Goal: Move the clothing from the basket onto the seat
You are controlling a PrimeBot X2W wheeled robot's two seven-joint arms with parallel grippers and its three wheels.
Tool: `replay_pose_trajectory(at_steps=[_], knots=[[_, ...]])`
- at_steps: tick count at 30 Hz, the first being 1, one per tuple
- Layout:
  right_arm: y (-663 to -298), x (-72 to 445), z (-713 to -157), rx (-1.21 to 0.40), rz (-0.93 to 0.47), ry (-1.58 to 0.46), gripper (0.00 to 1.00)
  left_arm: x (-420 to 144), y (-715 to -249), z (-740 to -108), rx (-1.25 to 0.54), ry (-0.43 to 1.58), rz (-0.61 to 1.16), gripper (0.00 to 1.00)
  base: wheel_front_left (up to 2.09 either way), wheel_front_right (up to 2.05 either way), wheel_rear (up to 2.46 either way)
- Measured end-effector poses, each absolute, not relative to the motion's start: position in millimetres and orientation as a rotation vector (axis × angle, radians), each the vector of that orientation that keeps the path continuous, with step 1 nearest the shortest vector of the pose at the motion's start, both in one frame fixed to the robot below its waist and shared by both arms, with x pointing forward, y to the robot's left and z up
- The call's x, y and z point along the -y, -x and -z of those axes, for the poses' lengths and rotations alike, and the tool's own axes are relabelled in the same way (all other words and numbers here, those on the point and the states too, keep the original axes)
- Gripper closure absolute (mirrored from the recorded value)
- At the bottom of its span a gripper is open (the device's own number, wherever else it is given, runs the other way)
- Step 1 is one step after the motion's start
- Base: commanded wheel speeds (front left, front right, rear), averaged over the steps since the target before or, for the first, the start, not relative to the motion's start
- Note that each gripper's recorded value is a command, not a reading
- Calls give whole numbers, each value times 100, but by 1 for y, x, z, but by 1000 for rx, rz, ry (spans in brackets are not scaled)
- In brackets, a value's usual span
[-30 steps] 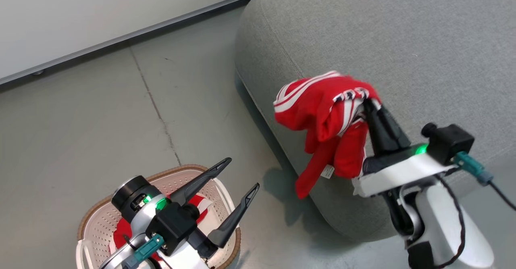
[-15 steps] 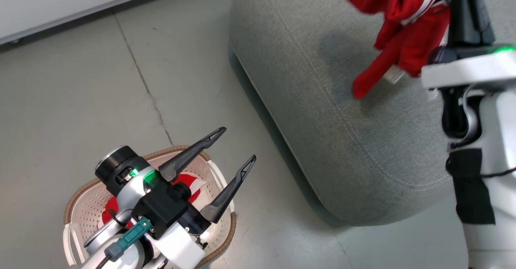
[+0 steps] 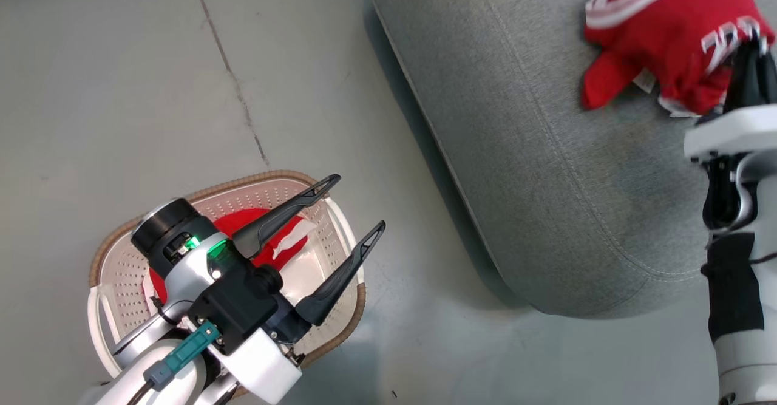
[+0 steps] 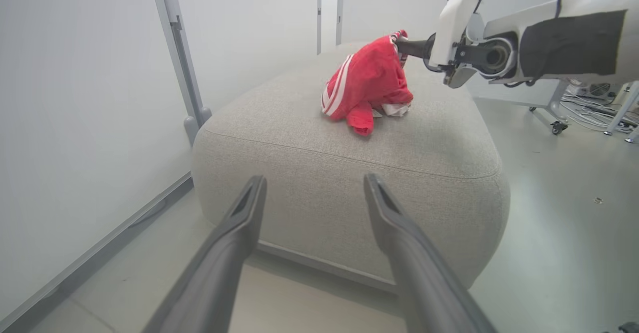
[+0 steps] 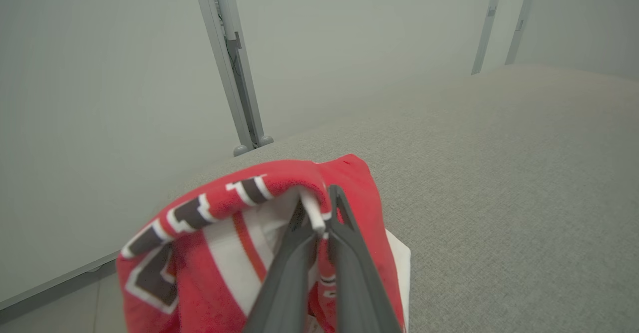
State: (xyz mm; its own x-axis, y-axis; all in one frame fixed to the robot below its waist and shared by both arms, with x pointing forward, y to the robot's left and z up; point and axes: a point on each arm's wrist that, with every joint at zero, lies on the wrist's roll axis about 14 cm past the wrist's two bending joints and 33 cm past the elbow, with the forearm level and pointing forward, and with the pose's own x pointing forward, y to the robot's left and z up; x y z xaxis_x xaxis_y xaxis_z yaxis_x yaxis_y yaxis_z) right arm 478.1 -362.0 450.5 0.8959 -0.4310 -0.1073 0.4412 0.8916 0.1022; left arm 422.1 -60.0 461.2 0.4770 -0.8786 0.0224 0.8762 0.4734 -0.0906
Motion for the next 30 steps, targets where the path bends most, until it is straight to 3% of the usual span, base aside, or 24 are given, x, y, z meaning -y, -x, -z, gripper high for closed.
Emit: replay_pose_trajectory(at_steps=[2, 3, 4, 5, 18, 23, 30], knots=[[-465, 369, -425, -149, 500, -156, 100, 59, -424, -456, -36, 95, 1073, 0, 0, 0, 0], [-461, 371, -417, -170, 514, -163, 92, 58, -425, -455, -39, 96, 1073, 0, 0, 0, 0], [-458, 373, -412, -183, 527, -169, 58, 59, -425, -454, -40, 96, 1074, 0, 0, 0, 0], [-455, 374, -410, -188, 535, -172, 0, 59, -426, -453, -40, 96, 1076, 0, 0, 0, 0], [-414, 374, -414, -176, 559, -207, 0, 64, -423, -472, -3, 113, 1053, 0, 0, 0, 0], [-392, 361, -419, -154, 534, -229, 0, 59, -418, -481, -1, 133, 991, 0, 0, 0, 0], [-388, 335, -456, -31, 436, -230, 0, 31, -423, -491, 3, 146, 831, 0, 0, 0, 0]])
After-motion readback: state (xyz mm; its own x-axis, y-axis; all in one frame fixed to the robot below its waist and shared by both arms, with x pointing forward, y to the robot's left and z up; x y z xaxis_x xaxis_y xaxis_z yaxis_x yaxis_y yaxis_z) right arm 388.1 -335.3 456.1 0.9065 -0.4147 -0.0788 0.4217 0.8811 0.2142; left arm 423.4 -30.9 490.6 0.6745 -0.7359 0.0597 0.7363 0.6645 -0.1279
